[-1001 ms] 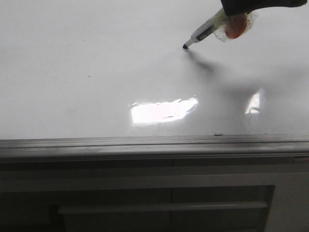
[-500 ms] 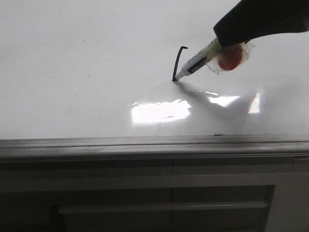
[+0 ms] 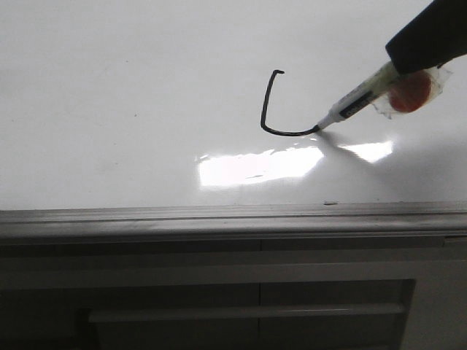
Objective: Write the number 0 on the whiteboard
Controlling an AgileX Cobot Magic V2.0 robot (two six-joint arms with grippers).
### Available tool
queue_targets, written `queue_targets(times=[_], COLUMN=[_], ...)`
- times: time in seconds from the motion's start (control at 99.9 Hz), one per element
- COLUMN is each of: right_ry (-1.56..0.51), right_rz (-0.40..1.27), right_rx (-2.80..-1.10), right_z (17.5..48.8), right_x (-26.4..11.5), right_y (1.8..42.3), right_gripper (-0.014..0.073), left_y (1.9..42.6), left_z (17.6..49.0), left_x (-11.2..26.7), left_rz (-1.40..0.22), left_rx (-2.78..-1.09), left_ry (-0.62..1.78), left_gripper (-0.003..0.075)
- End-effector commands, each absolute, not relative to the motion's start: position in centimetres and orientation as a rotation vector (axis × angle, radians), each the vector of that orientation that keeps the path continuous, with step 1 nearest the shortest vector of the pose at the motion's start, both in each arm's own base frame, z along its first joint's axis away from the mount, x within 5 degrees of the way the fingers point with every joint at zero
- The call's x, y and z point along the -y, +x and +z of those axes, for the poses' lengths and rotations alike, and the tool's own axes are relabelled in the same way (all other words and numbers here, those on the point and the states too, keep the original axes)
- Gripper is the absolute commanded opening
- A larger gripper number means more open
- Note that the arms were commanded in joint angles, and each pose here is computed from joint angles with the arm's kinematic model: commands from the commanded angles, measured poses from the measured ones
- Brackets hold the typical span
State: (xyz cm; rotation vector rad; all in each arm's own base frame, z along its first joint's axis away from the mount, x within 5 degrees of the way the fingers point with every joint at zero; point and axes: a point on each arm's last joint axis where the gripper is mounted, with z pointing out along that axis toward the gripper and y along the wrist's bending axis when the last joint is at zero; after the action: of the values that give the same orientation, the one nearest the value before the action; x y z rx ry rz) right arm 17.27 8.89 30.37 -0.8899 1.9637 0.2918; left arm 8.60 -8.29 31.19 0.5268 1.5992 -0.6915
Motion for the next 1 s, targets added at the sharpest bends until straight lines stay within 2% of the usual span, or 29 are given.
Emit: queue_targets(times=[0.0, 0.43, 0.691, 0.991], right_ry=[-0.810, -0.714, -0.796, -0.918], right_rz=[0.172, 0.102, 0.166, 0.247], right_rx=[-1.881, -1.777, -1.835, -1.822], right_z=[31.7, 33.9, 34.1, 33.4], right_x=[-7.9, -7.6, -8.9, -11.7], right_y=[18.3, 19.7, 21.0, 20.5], right_gripper=[-0.0057, -0.0057, -0.0057, -0.0057], left_y=[8.8, 8.8, 8.8, 8.8], left_z=[32.7, 32.7, 32.7, 32.7], left_x=[8.0, 8.0, 8.0, 8.0], left_rz=[-0.702, -0.702, -0.702, -0.702], left_rx=[-1.522, -1.522, -1.522, -1.522], left_ry=[0.457, 0.457, 0.457, 0.457], left_gripper=[-0.0020, -0.0020, -0.0020, -0.0020])
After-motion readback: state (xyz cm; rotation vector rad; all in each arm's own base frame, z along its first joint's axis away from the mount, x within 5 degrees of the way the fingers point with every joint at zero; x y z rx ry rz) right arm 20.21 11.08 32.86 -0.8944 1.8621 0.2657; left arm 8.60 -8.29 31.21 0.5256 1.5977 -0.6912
